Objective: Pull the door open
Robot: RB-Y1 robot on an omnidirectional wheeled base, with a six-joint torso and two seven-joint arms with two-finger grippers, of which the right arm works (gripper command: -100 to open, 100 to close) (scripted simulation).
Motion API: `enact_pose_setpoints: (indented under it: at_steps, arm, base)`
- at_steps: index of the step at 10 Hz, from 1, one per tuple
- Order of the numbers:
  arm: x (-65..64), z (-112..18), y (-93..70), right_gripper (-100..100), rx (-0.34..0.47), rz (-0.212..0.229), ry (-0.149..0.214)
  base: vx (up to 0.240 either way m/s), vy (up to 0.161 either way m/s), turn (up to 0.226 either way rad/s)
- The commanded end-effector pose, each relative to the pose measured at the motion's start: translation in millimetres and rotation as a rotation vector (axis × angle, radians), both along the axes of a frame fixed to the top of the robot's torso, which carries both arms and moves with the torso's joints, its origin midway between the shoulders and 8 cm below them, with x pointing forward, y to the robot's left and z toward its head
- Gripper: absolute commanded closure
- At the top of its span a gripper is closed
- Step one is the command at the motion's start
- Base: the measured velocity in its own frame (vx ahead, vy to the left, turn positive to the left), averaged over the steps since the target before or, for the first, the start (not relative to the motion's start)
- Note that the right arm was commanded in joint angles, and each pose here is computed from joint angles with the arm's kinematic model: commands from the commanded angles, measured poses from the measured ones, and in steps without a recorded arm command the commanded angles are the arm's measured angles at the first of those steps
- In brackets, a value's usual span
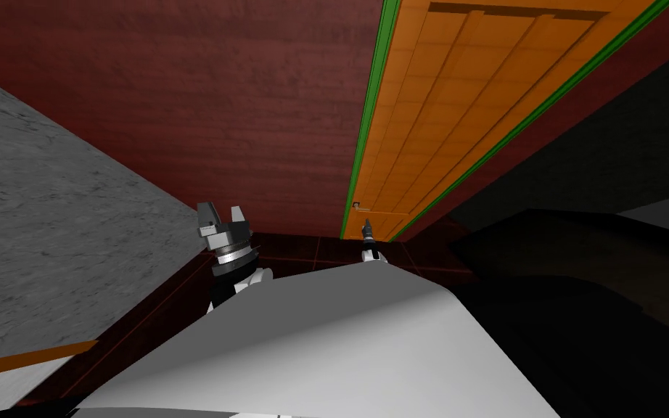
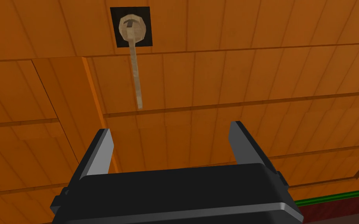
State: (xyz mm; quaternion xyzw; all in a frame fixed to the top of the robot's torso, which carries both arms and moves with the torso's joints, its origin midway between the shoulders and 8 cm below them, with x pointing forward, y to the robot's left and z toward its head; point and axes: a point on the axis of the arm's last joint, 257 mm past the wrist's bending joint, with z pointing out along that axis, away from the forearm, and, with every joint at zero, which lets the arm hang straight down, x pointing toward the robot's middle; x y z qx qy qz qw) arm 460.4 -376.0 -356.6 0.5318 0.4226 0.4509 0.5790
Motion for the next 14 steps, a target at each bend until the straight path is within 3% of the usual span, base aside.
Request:
enact_pose_setpoints:
  at_steps: [1, 7, 8, 14]
  arm:
    - [-1.0, -6.4, -2.0, -100, 0.005, -0.007, 0.012]
    - [-7.0, -34.8, -11.9, -100, 0.028, -0.043, 0.070]
    - [-5.8, -30.9, -11.2, -100, 0.025, -0.038, 0.061]
    - [-37.2, -35.8, -65.3, -100, 0.030, -0.101, 0.066]
  base:
    - [0.066, -0.044, 0.064]
    - [0.076, -0.059, 0.100]
    - [0.038, -0.049, 0.033]
    - [0.177, -0.014, 0.103]
